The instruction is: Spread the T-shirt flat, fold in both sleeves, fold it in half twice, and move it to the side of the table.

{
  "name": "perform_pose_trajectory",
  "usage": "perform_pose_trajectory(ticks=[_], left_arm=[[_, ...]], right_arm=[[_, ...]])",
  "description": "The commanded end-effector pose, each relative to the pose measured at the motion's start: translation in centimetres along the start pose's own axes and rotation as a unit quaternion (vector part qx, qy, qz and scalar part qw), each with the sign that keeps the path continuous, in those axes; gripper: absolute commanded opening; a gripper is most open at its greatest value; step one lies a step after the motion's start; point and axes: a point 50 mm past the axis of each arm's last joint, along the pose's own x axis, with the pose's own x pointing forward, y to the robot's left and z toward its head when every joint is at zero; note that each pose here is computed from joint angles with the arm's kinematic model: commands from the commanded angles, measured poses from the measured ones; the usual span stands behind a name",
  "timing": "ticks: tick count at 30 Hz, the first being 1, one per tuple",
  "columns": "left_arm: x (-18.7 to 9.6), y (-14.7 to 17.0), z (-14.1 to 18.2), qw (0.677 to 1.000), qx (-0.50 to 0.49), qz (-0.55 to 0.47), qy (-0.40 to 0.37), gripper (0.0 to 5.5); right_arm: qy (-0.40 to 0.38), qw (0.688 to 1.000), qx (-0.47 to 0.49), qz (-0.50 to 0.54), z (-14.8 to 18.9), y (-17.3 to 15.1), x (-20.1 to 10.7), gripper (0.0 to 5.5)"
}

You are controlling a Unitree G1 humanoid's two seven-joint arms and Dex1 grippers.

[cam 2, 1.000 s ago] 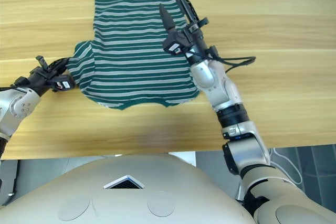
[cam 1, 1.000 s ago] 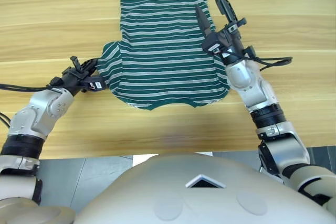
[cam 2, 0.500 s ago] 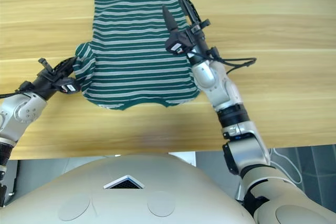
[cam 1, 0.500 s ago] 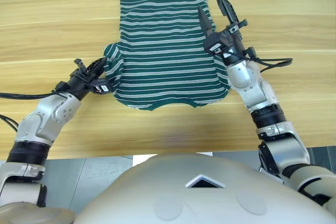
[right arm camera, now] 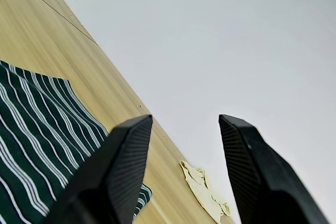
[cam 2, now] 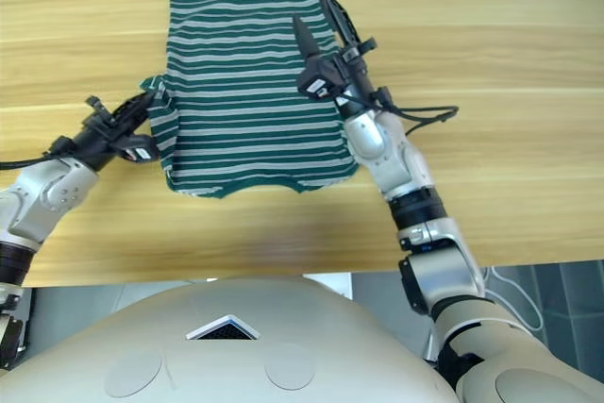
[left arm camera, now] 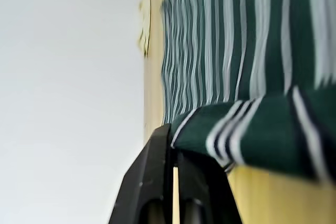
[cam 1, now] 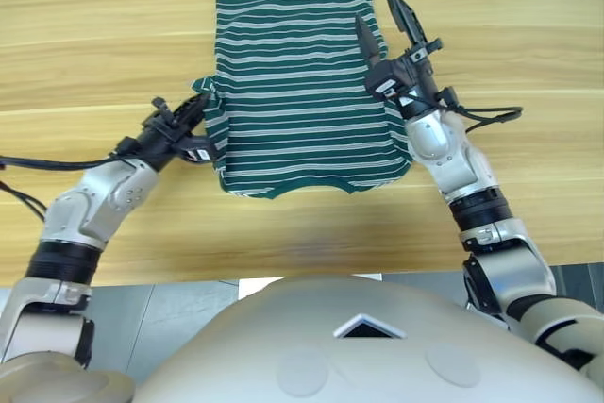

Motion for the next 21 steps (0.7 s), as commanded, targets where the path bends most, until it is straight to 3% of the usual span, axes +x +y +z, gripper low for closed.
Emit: perform_pose_trajectory(ticks=[1, 6, 15, 21], left_arm=[[1.3, 0.0, 1.2, 0.999, 0.014, -0.016, -0.048, 0.03], [2.9, 0.9, 2.2, 0.995, 0.035, -0.008, -0.09, 0.03], [4.5, 0.0, 1.5, 0.996, 0.01, -0.035, -0.08, 0.03], [4.4, -1.3, 2.2, 0.992, -0.024, -0.071, -0.103, 1.05]], right_arm=[[-0.001, 1.0, 0.002, -0.001, 0.1, 0.3, -0.1, 2.36], [0.001, 1.0, 0.005, -0.003, 0.0, 0.5, -0.1, 2.36], [0.005, 1.0, 0.006, -0.003, -0.1, 0.7, -0.3, 2.36], [0.004, 1.0, 0.003, -0.001, -0.1, 0.6, -0.4, 2.36]])
